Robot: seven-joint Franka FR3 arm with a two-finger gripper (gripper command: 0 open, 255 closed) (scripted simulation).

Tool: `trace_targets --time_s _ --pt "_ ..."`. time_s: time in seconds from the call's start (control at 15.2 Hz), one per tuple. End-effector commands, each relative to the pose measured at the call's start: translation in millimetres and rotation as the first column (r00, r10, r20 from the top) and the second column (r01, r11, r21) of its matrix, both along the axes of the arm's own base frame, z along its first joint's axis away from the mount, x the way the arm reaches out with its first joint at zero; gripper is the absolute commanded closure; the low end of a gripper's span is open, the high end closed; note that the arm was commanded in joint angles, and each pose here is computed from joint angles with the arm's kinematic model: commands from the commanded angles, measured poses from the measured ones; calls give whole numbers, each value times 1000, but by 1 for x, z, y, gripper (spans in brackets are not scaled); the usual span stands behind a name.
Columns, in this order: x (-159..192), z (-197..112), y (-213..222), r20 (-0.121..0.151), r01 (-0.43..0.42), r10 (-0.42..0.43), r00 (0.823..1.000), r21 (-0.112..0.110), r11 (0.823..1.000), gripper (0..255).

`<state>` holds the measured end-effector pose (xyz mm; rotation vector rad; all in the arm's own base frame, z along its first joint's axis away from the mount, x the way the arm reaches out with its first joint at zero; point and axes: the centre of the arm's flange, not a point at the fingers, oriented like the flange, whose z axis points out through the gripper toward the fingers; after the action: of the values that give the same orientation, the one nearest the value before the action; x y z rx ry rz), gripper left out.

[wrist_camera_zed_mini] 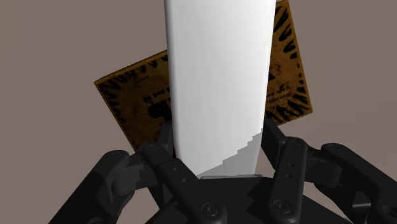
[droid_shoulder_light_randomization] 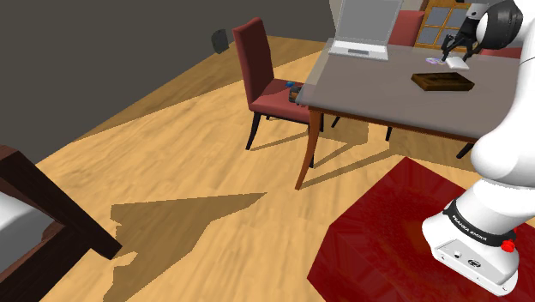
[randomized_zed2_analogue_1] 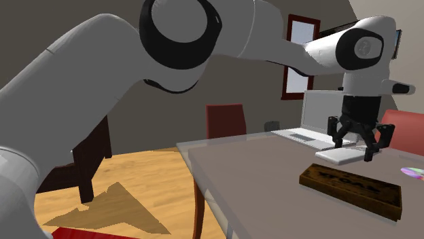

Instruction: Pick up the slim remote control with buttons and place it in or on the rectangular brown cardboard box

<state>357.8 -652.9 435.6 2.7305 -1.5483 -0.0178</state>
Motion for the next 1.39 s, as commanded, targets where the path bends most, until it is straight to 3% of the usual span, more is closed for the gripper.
trace_targets --time_s 0.0,0.53,1.06,1.12,1.32 --pt "0 -11 -1 0 0 0 1000 -1 1000 255" --pt "0 -57 -1 0 0 0 1000 -1 1000 255" --pt "0 -57 -1 0 0 0 1000 -1 1000 255" --pt "0 -57 -1 0 0 0 1000 -1 1000 0" --pt "0 -57 -1 0 0 0 1000 -1 1000 0"
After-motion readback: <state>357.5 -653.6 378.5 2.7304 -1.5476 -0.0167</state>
